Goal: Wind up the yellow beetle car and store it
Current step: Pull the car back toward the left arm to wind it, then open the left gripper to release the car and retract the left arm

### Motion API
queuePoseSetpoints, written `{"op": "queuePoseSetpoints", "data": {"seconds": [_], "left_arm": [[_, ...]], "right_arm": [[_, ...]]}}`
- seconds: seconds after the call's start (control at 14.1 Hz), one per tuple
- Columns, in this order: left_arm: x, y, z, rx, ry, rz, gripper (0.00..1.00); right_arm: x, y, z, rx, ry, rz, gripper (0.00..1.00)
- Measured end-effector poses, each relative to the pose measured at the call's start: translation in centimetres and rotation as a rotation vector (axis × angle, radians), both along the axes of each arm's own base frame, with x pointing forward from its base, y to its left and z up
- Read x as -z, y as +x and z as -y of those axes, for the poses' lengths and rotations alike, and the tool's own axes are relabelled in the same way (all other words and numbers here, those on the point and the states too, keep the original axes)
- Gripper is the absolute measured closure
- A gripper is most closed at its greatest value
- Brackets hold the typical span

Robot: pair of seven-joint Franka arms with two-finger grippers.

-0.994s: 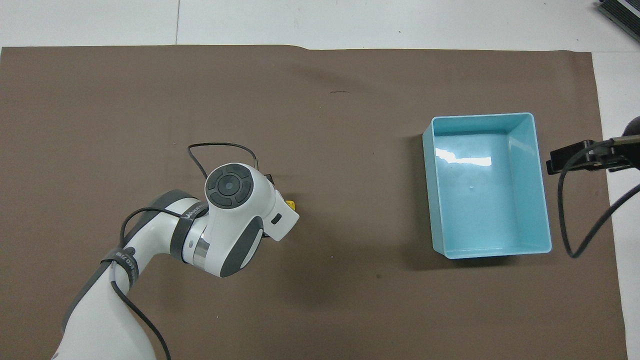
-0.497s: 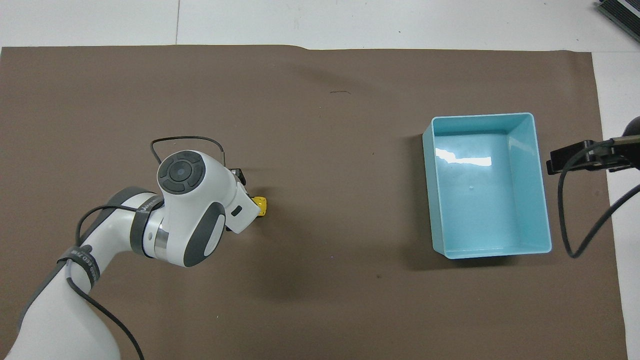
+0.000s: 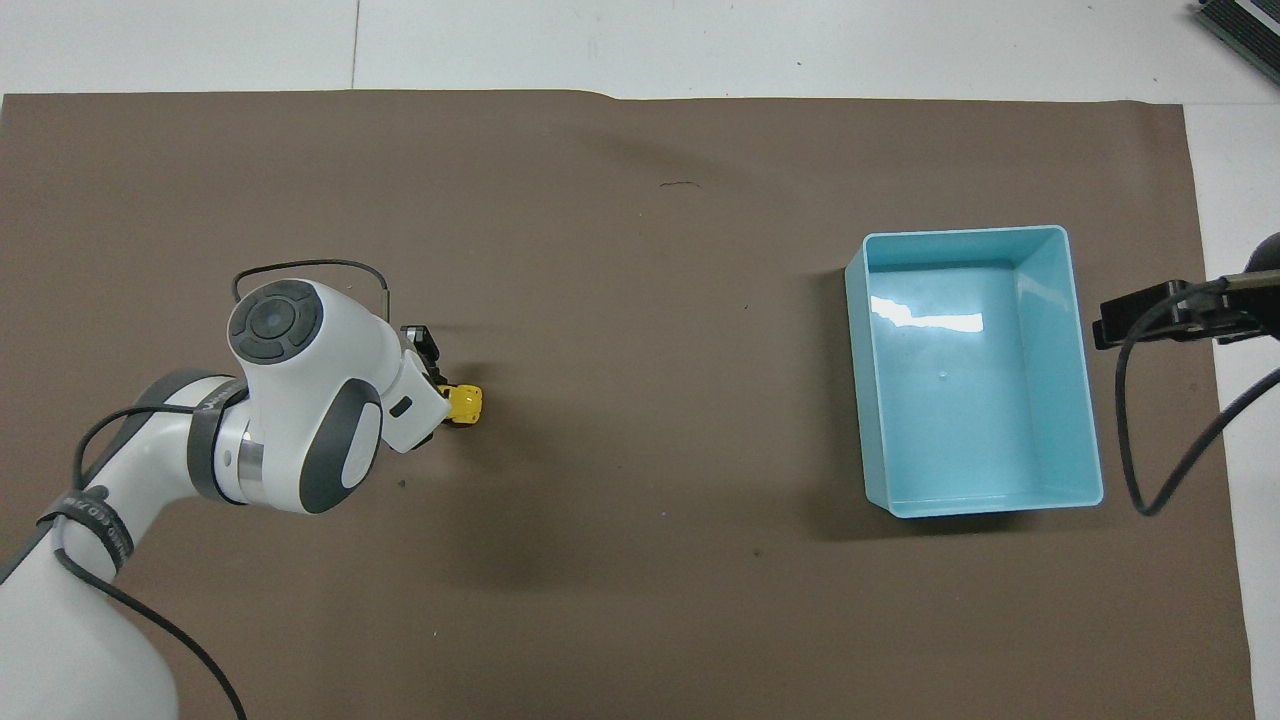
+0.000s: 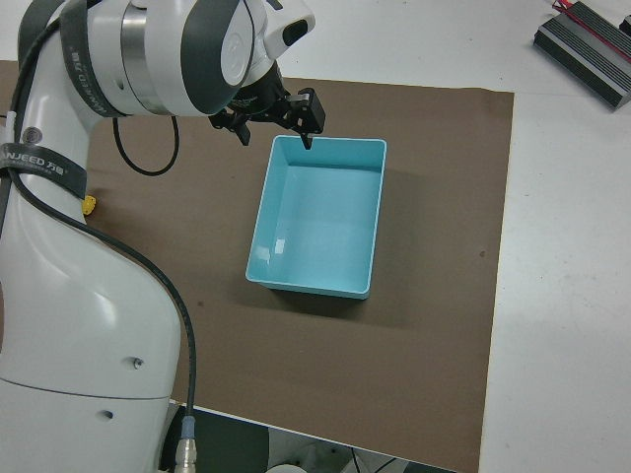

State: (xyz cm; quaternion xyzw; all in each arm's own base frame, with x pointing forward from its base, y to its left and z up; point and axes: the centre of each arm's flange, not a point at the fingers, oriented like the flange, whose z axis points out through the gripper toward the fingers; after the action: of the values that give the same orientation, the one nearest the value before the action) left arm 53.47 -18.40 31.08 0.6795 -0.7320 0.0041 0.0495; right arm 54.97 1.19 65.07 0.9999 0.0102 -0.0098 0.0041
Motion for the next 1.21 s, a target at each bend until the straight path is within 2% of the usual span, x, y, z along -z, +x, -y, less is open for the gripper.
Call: {"op": "queuePoseSetpoints", "data": {"seconds": [0.35,0.5,0.64,0.71,0.99,1.21], "left_arm": [[0.0,0.4,-1.4,-0.008,0.000,-0.003,0.54],[0.4,0.4,-1.5,-0.010,0.003,-0.007,0.38],[-0.2,0.6,-1.8,-0.046,0.004,-0.008,0.15],[-1.1,0.8,-2.0,-0.075,0.003,-0.009,0.11],[-6.1,2.3,-3.3,-0.259,0.006,0.009,0.07],[-7.9,2.9,-4.3,-0.517,0.065,0.048,0.07]], "right_arm": [[0.0,0.0,0.0,0.000,0.000,0.000,0.00],[0.0,0.0,0.0,0.000,0.000,0.000,0.00],[0.0,0.0,0.0,0.000,0.000,0.000,0.00],[0.0,0.0,0.0,0.000,0.000,0.000,0.00],[0.0,0.0,0.0,0.000,0.000,0.000,0.00],[0.0,0.0,0.0,0.000,0.000,0.000,0.00]]}}
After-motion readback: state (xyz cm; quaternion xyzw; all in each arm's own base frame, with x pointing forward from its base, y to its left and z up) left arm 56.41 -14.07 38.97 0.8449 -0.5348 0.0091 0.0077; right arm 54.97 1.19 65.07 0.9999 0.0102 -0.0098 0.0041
